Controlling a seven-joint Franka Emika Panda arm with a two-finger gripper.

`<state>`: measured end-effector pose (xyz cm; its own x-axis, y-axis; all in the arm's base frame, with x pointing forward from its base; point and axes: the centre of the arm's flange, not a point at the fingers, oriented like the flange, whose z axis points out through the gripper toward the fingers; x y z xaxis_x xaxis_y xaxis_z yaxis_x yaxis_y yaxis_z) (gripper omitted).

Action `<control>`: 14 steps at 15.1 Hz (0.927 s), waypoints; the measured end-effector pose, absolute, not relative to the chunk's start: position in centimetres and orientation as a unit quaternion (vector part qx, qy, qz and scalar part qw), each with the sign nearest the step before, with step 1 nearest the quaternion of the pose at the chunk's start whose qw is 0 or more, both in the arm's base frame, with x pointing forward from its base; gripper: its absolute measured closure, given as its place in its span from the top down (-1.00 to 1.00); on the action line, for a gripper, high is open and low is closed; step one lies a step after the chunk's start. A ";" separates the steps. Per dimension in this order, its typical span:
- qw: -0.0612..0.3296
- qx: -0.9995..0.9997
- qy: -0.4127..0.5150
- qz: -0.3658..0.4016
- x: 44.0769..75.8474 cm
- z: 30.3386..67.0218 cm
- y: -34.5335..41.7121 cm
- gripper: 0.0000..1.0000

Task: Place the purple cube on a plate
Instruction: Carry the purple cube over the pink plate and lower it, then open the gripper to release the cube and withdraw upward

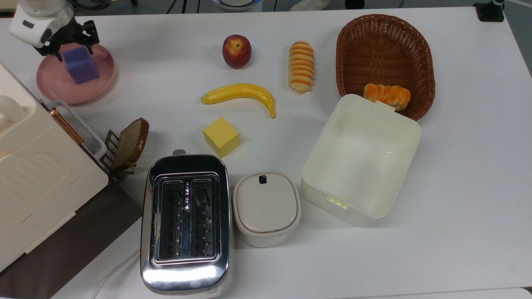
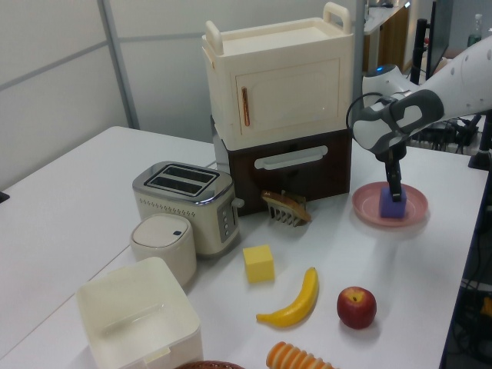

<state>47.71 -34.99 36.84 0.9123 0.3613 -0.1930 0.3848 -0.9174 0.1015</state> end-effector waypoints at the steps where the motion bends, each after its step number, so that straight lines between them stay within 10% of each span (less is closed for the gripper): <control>1: 0.068 0.977 0.187 -0.080 47.9 37.1 -35.1 0.85; 7: 0.084 0.995 0.053 -0.025 50.1 41.8 -34.2 1.00; 14: 0.019 0.997 -0.052 -0.052 52.6 56.2 -17.9 1.00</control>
<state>52.65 -17.90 56.25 0.9892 -0.1056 -0.1016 -0.1018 -0.9939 0.0424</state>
